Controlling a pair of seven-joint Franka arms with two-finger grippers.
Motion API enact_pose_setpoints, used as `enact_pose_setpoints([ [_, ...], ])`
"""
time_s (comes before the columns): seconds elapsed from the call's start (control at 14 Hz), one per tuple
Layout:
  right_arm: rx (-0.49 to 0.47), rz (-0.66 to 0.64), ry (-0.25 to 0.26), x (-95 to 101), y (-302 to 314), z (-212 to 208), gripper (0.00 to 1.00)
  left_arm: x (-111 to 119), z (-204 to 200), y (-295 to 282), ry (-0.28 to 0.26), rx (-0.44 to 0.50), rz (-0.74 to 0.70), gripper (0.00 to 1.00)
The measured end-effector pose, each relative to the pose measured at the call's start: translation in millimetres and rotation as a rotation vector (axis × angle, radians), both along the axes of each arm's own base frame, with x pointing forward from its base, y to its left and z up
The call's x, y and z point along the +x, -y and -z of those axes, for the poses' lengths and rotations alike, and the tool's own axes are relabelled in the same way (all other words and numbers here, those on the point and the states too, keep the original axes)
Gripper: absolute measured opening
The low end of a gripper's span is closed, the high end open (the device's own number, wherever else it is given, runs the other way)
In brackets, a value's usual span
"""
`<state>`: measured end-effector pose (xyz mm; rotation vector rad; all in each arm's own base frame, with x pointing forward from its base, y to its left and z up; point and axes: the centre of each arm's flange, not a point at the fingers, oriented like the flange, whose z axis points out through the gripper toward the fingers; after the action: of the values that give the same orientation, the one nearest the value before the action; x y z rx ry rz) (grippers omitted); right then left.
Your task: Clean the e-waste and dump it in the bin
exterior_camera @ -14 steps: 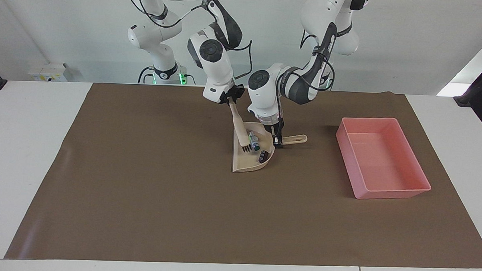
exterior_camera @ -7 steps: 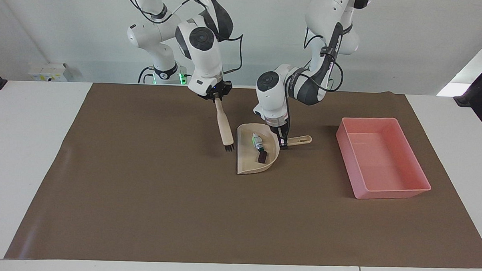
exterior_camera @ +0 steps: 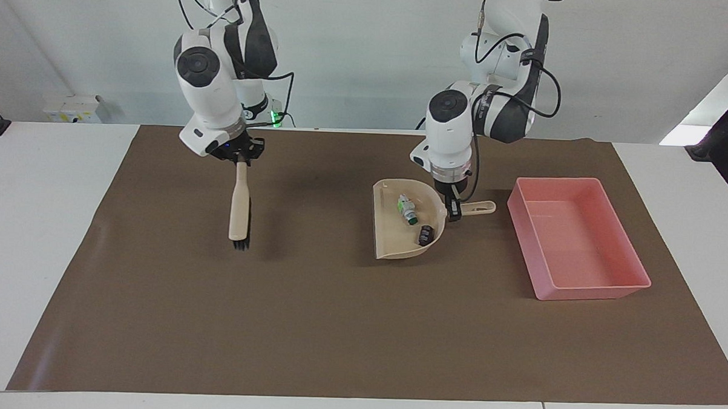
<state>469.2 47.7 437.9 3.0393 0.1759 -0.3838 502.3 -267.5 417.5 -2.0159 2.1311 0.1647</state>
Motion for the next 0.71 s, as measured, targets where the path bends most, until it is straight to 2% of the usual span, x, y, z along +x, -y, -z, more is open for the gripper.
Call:
enact_pose_setpoints([
  [0.14, 0.002, -0.014, -0.006, 4.9, 48, 13, 0.26, 7, -27, -33, 0.002, -0.014, -0.015, 0.33],
  [0.36, 0.011, 0.031, 0.012, 7.1, 101, 40, 0.26, 17, -65, -96, 0.010, -0.037, -0.021, 0.33],
  [0.71, 0.018, 0.068, 0.032, -0.2, 131, 62, 0.26, 28, -93, -209, 0.006, -0.032, -0.054, 0.33],
])
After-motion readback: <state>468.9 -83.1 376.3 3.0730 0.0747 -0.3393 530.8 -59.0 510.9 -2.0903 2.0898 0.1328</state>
